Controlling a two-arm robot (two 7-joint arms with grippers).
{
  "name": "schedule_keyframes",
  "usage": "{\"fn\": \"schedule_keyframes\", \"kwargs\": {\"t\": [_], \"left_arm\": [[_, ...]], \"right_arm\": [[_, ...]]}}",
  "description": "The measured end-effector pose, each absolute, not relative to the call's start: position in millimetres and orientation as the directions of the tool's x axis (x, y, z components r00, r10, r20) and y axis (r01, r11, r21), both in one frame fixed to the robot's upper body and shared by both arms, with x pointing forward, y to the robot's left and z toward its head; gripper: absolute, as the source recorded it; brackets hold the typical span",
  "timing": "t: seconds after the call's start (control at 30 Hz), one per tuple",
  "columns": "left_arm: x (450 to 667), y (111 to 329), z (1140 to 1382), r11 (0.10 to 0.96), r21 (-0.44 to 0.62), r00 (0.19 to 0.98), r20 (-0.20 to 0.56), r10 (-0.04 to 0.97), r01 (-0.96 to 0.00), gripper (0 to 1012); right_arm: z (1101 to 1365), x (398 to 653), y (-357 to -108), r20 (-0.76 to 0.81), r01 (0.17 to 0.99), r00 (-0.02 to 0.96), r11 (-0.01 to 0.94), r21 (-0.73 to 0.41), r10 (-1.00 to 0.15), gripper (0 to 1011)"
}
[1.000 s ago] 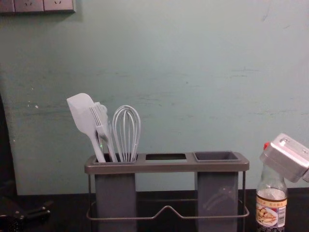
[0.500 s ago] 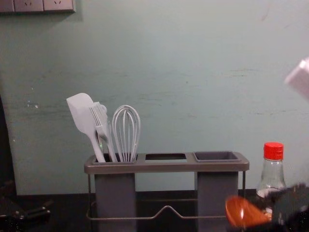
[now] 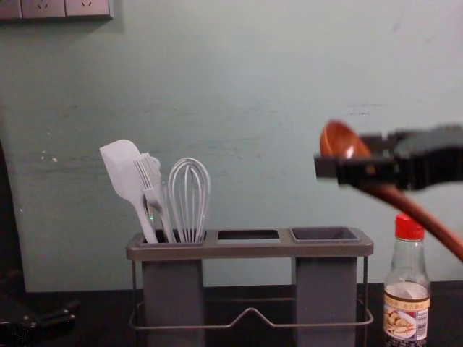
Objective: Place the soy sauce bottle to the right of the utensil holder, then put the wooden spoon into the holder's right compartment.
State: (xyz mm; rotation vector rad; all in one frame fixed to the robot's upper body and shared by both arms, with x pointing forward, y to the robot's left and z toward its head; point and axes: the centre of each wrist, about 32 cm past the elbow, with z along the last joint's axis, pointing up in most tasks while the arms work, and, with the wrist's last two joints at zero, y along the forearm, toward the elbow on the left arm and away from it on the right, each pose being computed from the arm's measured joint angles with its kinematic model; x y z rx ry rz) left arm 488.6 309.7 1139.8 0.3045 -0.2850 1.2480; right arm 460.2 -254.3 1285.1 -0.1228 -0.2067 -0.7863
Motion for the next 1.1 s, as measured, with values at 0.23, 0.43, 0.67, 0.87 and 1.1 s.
{"fn": "schedule_keyframes", "kwargs": {"t": [0.23, 0.43, 0.67, 0.87, 1.1], "left_arm": [[489, 310, 1140, 0.287, 0.07, 0.292, 0.374, 0.88, -0.955, 1005], [489, 310, 1140, 0.287, 0.07, 0.292, 0.374, 0.88, -0.955, 1005], [489, 310, 1140, 0.287, 0.07, 0.292, 0.374, 0.88, -0.955, 1005], [489, 310, 1140, 0.287, 0.07, 0.292, 0.374, 0.88, -0.955, 1005], [489, 310, 1140, 0.287, 0.07, 0.292, 0.374, 0.88, -0.955, 1005]], "right_arm": [[1287, 469, -243, 0.203, 0.732, 0.649, 0.674, 0.096, -0.733, 835], [1283, 485, -232, 0.169, 0.745, 0.616, 0.639, 0.192, -0.769, 835], [1278, 500, -216, 0.135, 0.746, 0.594, 0.606, 0.276, -0.793, 835], [1276, 512, -201, 0.127, 0.729, 0.591, 0.594, 0.34, -0.797, 835], [1272, 527, -188, 0.128, 0.725, 0.585, 0.587, 0.361, -0.801, 835]]}}
